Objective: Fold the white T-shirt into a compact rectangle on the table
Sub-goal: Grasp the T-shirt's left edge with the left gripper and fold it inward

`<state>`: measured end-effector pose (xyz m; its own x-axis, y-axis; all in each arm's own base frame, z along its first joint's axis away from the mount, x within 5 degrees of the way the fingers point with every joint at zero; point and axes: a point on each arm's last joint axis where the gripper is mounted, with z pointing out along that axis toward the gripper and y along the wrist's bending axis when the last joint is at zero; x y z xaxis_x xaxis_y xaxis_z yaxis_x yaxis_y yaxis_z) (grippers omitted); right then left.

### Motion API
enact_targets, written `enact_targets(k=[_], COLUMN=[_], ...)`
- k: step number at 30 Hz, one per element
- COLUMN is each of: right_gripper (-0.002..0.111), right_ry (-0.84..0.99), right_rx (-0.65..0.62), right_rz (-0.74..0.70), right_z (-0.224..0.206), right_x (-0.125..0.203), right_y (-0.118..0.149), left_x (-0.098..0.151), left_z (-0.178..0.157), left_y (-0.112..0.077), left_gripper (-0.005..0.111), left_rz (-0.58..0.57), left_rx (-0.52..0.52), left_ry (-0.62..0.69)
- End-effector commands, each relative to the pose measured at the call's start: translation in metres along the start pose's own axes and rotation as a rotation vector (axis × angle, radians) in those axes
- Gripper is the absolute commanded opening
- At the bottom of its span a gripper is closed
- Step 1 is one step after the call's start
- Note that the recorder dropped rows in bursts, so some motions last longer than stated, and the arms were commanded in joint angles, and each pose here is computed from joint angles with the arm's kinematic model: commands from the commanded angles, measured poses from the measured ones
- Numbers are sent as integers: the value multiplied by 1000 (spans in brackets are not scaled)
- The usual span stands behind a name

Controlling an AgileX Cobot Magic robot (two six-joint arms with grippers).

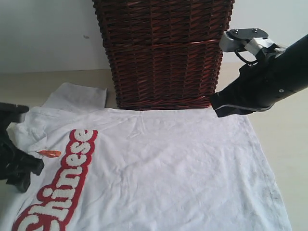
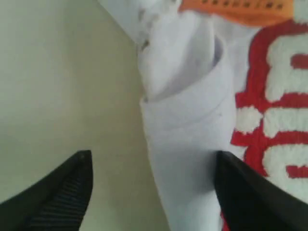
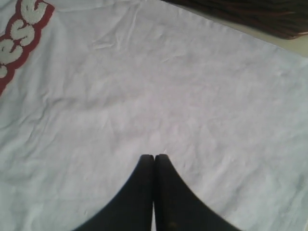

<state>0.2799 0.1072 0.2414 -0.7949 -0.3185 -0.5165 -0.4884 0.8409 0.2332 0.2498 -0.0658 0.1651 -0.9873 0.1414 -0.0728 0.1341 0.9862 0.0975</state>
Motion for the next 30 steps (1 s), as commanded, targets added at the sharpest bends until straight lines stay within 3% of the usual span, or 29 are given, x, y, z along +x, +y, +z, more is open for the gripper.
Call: enact_targets(k=[1, 4, 6, 8, 9, 11, 13, 16, 20, 21, 24, 28, 30], right_gripper=[0, 0, 0, 0, 0, 0, 0, 0, 0, 0, 0, 0, 0], right_ry=[-12, -9, -7, -7, -13, -20, -20, -22, -25, -25, -29, -21, -19], right_rx=[-6, -22, -23, -23, -23, -20, -20, -19, -17, -17, -14, -20, -21], right_rz=[-9, 1, 1, 1, 4, 7, 7, 7, 7, 7, 7, 7, 7], right_z=[-5, -5, -5, -5, -5, -5, -5, -5, -5, -5, -5, -5, -5], right_x=[-2, -2, -2, -2, -3, -3, -3, -3, -4, -4, -4, -3, -3], right_y=[3, 4, 4, 4, 4, 4, 4, 4, 4, 4, 3, 4, 4], left_x=[23, 29, 31, 33, 34, 34, 30, 27, 35, 38, 47, 37, 36], left_z=[29, 40, 42, 41, 37, 30, 22, 16, 9, 7, 3, -4, -11], left_y=[6, 2, 0, 0, 1, 2, 2, -12, -66, -74, -101, -94, -92], left_gripper=[68, 68, 62, 47, 25, 1, 1, 5, 73, 75, 61, 61, 64], left_rz=[-96, -94, -94, -92, -90, -88, -135, -98, 77, 109, 180, 153, 143], left_rx=[100, 146, 166, 167, 169, 164, 169, 189, 249, 255, 259, 129, 112], left_ry=[88, 139, 156, 178, 181, 146, 70, -2, -69, -74, -125, -186, -189])
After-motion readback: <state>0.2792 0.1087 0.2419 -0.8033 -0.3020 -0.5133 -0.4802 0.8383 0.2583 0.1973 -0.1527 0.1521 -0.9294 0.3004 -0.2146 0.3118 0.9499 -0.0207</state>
